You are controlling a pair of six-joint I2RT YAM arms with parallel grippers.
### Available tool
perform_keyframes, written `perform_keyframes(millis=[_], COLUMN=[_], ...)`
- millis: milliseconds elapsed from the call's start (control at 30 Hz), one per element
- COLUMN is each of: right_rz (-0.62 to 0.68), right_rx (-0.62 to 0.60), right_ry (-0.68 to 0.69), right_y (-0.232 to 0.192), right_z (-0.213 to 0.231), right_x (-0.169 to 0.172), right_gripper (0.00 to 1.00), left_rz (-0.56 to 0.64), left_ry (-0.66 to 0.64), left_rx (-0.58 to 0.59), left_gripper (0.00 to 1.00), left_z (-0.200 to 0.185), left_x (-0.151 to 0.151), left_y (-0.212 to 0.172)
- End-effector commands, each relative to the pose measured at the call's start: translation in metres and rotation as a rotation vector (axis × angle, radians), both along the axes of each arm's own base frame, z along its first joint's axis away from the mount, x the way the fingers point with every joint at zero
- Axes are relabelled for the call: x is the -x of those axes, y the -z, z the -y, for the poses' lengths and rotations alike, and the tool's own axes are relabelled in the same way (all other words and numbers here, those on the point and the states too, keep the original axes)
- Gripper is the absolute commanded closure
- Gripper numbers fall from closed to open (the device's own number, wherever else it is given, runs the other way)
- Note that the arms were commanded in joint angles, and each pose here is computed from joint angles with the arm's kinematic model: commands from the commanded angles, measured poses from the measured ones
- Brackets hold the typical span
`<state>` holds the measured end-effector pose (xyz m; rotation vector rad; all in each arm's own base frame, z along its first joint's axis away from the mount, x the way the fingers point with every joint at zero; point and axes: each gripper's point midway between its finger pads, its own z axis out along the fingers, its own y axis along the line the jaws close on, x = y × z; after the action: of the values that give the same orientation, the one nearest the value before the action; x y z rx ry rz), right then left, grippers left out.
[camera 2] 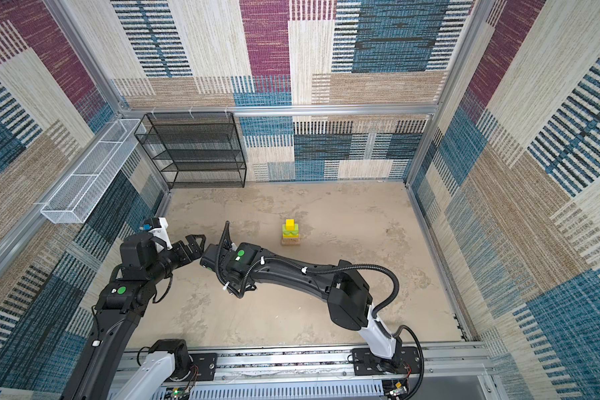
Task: Build the wood block tower
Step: 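Move the right gripper over the small wooden cube on the table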
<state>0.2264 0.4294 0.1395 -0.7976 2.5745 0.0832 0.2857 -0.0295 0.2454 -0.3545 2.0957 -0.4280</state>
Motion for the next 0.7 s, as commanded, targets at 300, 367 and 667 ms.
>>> perform_keyframes(millis=[300,367,667], right_rz=[-0.137,-0.145,-0.184], right_rx=[-0.069,-0.056,-0.067], right_ry=[-0.128,-0.13,-0.141], right_y=[0.04,0.048,0.063], right_z=[-0.036,-0.036,-0.044], right_x=[0.02,0.02,0.019], right_gripper=[0.27,0.29,0.34], left_rz=[-0.014,-0.015,-0.019], left_ry=[-0.046,-0.051,-0.058], left_rx=[-0.048,-0.05,-0.055], left_gripper=[0.0,0.0,0.01], left_z=[-0.013,-0.014,-0.016], left_x=[0.008,0.008,0.008], left_y=[-0.002,-0.002,-0.002])
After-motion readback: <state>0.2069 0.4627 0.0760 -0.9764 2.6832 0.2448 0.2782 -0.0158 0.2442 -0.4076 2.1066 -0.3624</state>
